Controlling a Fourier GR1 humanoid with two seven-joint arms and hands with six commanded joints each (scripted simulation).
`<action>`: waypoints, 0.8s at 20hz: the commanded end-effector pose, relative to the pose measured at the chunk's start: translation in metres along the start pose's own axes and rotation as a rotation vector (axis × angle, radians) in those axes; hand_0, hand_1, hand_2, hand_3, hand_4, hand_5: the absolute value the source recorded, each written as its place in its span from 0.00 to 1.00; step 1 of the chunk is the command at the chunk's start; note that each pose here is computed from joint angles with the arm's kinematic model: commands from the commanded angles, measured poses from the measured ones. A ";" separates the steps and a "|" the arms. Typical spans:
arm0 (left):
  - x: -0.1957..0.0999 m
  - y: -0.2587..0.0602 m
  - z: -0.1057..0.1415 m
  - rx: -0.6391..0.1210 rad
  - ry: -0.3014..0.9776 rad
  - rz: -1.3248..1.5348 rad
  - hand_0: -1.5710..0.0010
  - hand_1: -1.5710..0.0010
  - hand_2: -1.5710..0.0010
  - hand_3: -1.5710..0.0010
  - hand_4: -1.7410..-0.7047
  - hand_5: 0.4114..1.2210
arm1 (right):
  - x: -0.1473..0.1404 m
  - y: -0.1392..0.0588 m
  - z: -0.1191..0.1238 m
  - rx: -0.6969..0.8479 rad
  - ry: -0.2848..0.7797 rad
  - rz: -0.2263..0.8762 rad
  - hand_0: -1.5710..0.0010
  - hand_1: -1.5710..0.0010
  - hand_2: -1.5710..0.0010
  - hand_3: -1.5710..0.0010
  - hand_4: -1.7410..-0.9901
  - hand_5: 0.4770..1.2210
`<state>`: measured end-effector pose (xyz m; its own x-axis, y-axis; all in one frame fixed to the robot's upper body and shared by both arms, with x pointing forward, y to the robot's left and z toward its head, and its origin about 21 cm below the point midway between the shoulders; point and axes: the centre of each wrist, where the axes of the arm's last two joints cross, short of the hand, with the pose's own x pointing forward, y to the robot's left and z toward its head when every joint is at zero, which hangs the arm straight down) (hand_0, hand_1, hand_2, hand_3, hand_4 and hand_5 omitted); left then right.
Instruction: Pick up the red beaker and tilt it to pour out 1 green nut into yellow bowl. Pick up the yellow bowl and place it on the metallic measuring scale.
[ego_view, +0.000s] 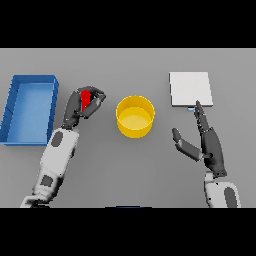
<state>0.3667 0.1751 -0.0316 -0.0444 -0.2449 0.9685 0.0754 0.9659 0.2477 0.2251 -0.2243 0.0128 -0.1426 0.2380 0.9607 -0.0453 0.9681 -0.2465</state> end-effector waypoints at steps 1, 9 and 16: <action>0.000 -0.001 0.000 -0.002 0.003 0.003 0.21 0.21 0.19 0.27 0.10 0.89 | 0.003 0.002 0.000 0.005 -0.014 -0.003 1.00 1.00 1.00 1.00 0.66 0.23; 0.016 0.009 -0.003 -0.012 -0.051 0.155 0.04 0.03 0.03 0.04 0.06 0.91 | 0.002 0.002 -0.003 0.009 -0.011 -0.005 1.00 1.00 1.00 1.00 0.67 0.22; 0.049 0.024 -0.013 -0.064 -0.099 0.058 0.01 0.01 0.01 0.01 0.02 0.89 | 0.002 0.002 -0.003 0.009 -0.045 0.031 1.00 1.00 1.00 1.00 0.69 0.24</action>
<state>0.3790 0.1858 0.0219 -0.1367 -0.1766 0.9747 0.1442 0.9700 0.1959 0.2273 -0.2222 0.0145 -0.1868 0.2647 0.9461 -0.0484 0.9594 -0.2780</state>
